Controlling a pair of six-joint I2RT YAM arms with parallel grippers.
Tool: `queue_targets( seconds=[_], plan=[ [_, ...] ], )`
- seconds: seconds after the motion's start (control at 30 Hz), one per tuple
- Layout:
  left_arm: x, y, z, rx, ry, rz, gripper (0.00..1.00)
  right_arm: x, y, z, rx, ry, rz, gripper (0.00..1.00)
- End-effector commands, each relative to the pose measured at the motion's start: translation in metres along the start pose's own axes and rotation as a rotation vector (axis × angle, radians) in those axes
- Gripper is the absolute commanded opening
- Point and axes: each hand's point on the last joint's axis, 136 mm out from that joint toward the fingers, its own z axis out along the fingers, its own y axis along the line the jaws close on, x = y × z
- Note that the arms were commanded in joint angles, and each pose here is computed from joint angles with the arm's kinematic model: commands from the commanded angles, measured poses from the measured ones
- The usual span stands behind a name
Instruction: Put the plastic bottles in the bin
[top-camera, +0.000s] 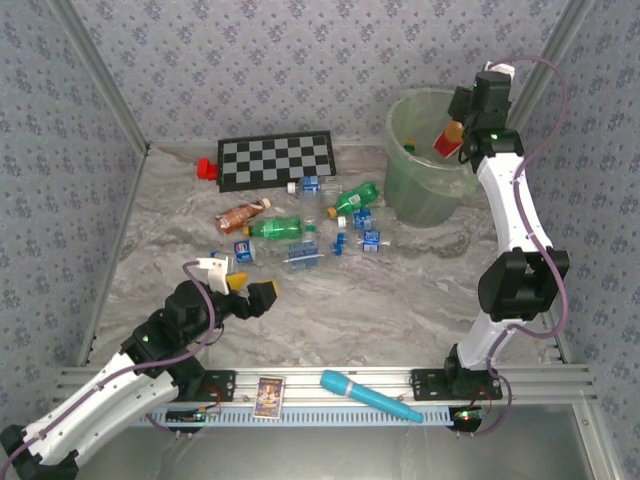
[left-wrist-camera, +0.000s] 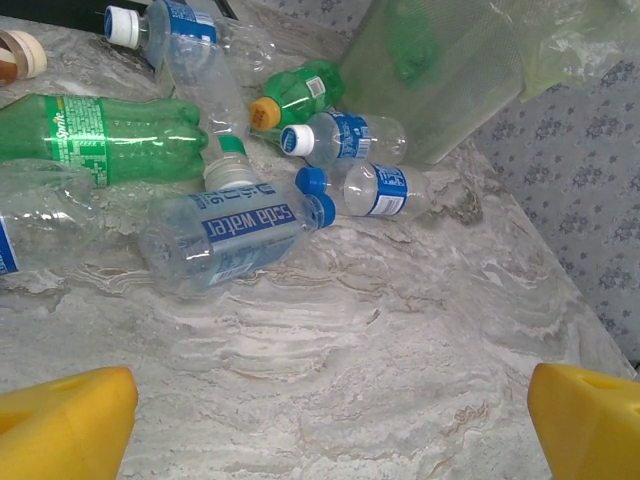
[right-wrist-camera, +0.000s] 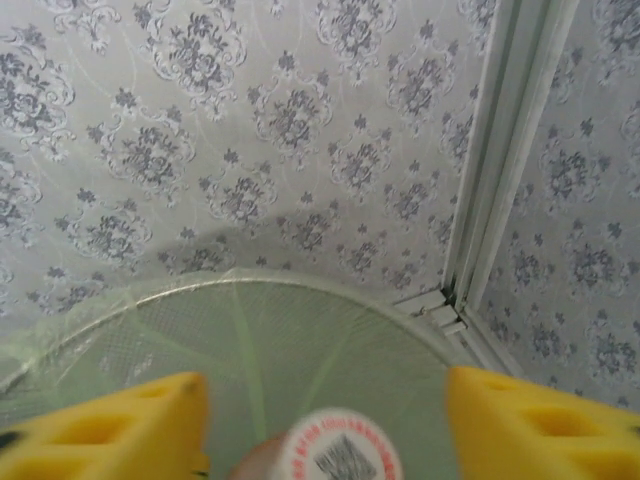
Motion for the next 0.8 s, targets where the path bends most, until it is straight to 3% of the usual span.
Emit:
queue_targets(
  seconds=[0.0,0.23,0.4,0.6,0.77],
  plan=[
    [-0.004,0.001,-0.004,-0.014,-0.016,-0.005,1.00,-0.013,0.011,-0.018,-0.046,0.012,0.041,1.00],
    [0.001,0.008,0.000,-0.040,-0.012,-0.039,1.00,-0.021,0.050,-0.072,-0.177,-0.037,0.074,1.00],
    [0.002,0.016,0.000,-0.076,-0.016,-0.067,1.00,0.001,0.083,-0.118,-0.318,-0.049,0.078,1.00],
    [-0.006,0.033,-0.001,-0.196,-0.040,-0.103,1.00,0.054,0.121,-0.171,-0.513,-0.041,0.051,1.00],
    [-0.012,0.046,0.004,-0.308,-0.017,-0.129,1.00,0.125,0.160,-0.209,-0.716,0.034,-0.045,1.00]
  ],
)
